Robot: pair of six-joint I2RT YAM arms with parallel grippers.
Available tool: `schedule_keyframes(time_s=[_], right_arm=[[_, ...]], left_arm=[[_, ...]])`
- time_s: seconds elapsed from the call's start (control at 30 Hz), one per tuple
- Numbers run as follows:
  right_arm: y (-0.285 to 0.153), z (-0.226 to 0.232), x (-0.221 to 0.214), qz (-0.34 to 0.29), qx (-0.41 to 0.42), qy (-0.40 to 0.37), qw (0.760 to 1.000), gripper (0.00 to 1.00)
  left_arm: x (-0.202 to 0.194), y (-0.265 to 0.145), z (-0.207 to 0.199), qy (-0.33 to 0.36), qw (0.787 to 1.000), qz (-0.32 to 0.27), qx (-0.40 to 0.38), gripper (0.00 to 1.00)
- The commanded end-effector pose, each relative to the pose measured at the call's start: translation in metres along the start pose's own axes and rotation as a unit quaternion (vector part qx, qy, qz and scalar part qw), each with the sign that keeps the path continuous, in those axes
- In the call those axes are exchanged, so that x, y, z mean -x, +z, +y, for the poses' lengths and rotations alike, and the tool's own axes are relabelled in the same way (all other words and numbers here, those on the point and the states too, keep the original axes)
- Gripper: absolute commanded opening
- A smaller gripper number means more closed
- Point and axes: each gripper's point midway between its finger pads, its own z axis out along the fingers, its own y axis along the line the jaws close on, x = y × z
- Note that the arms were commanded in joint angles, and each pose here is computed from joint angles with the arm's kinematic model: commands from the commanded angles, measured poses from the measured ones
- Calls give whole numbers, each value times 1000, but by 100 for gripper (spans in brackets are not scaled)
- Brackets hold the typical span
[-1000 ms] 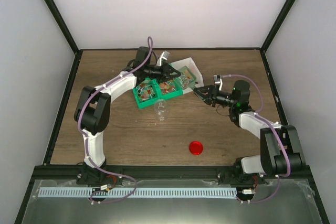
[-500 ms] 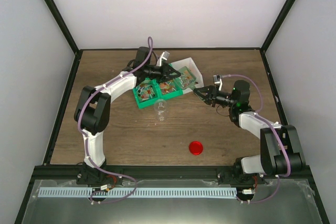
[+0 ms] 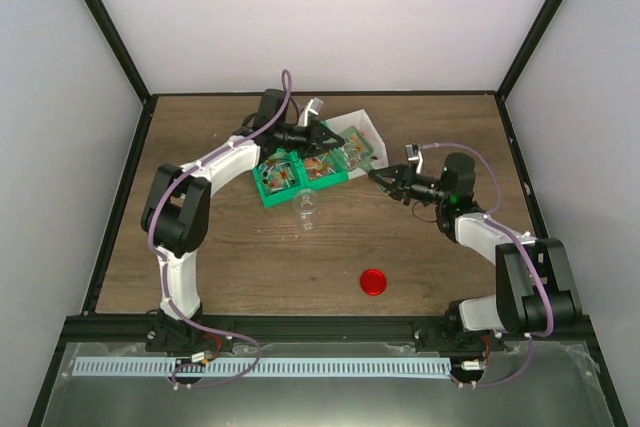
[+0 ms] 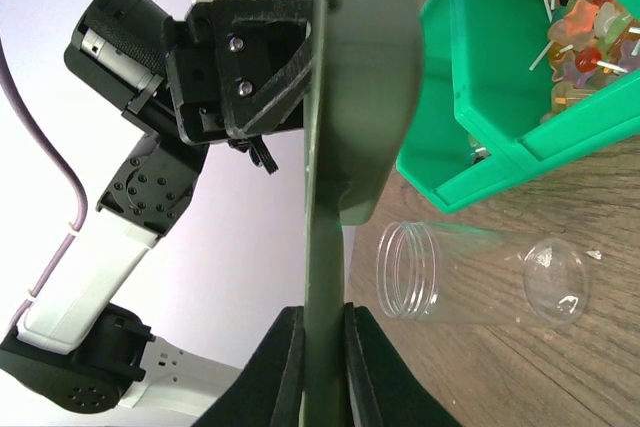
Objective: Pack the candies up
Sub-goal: Pick up the spatula from the center of the board.
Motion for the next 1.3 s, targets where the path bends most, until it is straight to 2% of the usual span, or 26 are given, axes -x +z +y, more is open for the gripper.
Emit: schedule_keyframes(time_s=[0.0, 0.07, 0.1, 0.2, 0.37, 0.53, 0.57, 0.63, 0.73, 0.9, 1.1, 1.2, 1.27], right_arm=[[3, 13, 5, -6, 12, -17, 1000, 1], [2, 14, 9, -20, 13, -1, 1000, 1], [1, 15, 11, -28, 14, 9, 999, 1], [-1, 17, 20, -51, 15, 38, 998, 1], [-12, 13, 45, -98, 1, 96, 991, 1], [-13, -9, 64, -116, -64, 182, 974, 1], [-11, -12, 66, -111, -78, 198, 971, 1], [-7, -18, 71, -103, -97, 223, 964, 1], [-1, -27, 76, -91, -117, 243, 959, 1], [10, -25, 83, -71, -152, 240, 956, 1], [7, -31, 89, -92, -195, 260, 941, 1], [6, -38, 88, -95, -212, 272, 934, 1], [6, -44, 85, -93, -222, 284, 928, 1]], left_arm=[[4, -2, -7, 14, 1000, -3, -4, 21], [5, -3, -6, 13, 1000, -4, -3, 40], [6, -4, -6, 13, 1000, -5, -2, 47], [15, -14, -3, 11, 1000, -21, 7, 57], [32, -39, 12, 19, 996, -61, 58, 59], [33, -56, 48, 49, 975, -82, 200, 63], [32, -58, 57, 51, 969, -80, 228, 63], [31, -65, 74, 71, 944, -82, 311, 63], [33, -75, 84, 96, 910, -92, 392, 62], [36, -87, 102, 72, 886, -111, 444, 62], [33, -113, 111, 56, 850, -128, 508, 62], [30, -111, 120, 49, 847, -129, 513, 74], [29, -104, 129, 41, 850, -117, 513, 73]])
